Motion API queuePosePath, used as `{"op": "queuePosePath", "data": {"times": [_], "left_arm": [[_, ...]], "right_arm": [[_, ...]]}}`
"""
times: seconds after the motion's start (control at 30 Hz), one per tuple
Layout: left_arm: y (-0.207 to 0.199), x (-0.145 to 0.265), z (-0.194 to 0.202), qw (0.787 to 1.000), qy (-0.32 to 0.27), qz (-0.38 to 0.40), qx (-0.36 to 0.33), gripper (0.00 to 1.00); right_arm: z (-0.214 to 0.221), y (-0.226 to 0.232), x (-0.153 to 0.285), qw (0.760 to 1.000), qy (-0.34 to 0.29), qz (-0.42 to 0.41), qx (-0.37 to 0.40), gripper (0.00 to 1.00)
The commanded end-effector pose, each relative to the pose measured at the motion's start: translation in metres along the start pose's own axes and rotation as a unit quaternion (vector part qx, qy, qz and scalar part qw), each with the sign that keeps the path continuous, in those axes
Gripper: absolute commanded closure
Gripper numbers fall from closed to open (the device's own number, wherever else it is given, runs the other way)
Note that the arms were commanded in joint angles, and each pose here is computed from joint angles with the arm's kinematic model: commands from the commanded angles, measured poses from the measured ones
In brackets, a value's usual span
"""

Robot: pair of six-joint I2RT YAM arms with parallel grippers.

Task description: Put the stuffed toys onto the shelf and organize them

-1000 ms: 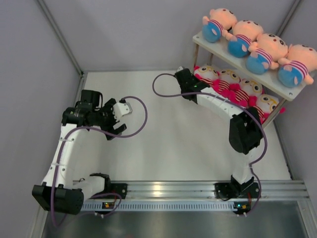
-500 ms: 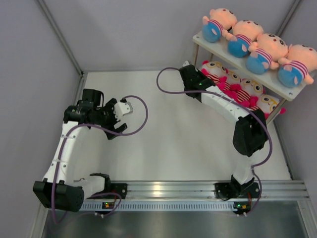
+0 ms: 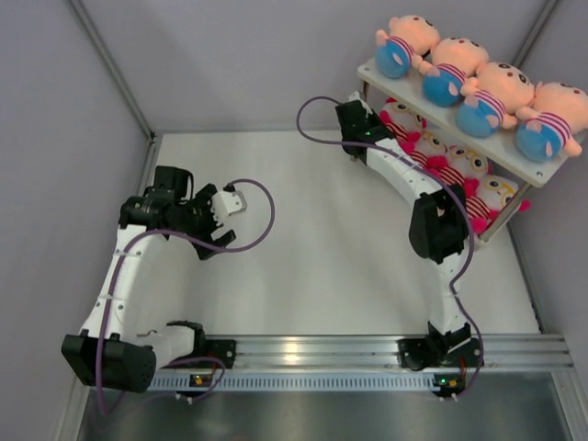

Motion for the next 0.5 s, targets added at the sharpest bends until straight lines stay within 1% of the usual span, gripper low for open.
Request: {"op": "queuePosePath", "data": {"times": [0.0,0.13,0.23,0.27,0.33,0.37,0.47], "left_arm": [[0.004,0.001,-0.002,1.000,-0.007,-0.014,-0.017,0.02],[0.005,0.000,0.000,1.000,-0.001,-0.016,-0.017,0.02],[0.006,-0.003,0.002,1.000,0.005,-0.013,-0.018,0.02],[0.006,-0.005,0.003,1.000,0.007,-0.010,-0.021,0.02],[0.007,-0.007,0.003,1.000,0.009,-0.006,-0.019,0.02],[0.006,-0.007,0.004,1.000,0.009,-0.005,-0.018,0.02],[0.006,-0.010,0.005,1.000,0.010,0.000,-0.017,0.02]], "right_arm": [[-0.012,-0.015,-0.001,0.997,-0.016,0.026,-0.068,0.93],[-0.016,-0.009,-0.012,0.997,-0.013,0.040,-0.064,0.90],[-0.015,0.003,-0.019,0.998,-0.011,0.026,-0.059,0.83],[-0.014,0.006,-0.020,0.998,-0.010,0.023,-0.057,0.76],[-0.010,0.017,-0.025,0.999,-0.002,0.016,-0.046,0.69],[-0.010,0.018,-0.025,0.999,-0.001,0.017,-0.046,0.60],[-0.011,0.021,-0.026,0.999,-0.007,0.008,-0.049,0.48]]}}
Point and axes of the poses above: each gripper's point midway between its finger pads, its own x axis back along the fingers, its own y axis along the line the jaws close on, z = x × y, the point moved 5 cm from there along x, back along the fingers, and after that the axes turned 8 degrees about x, right-handed, at the moved point
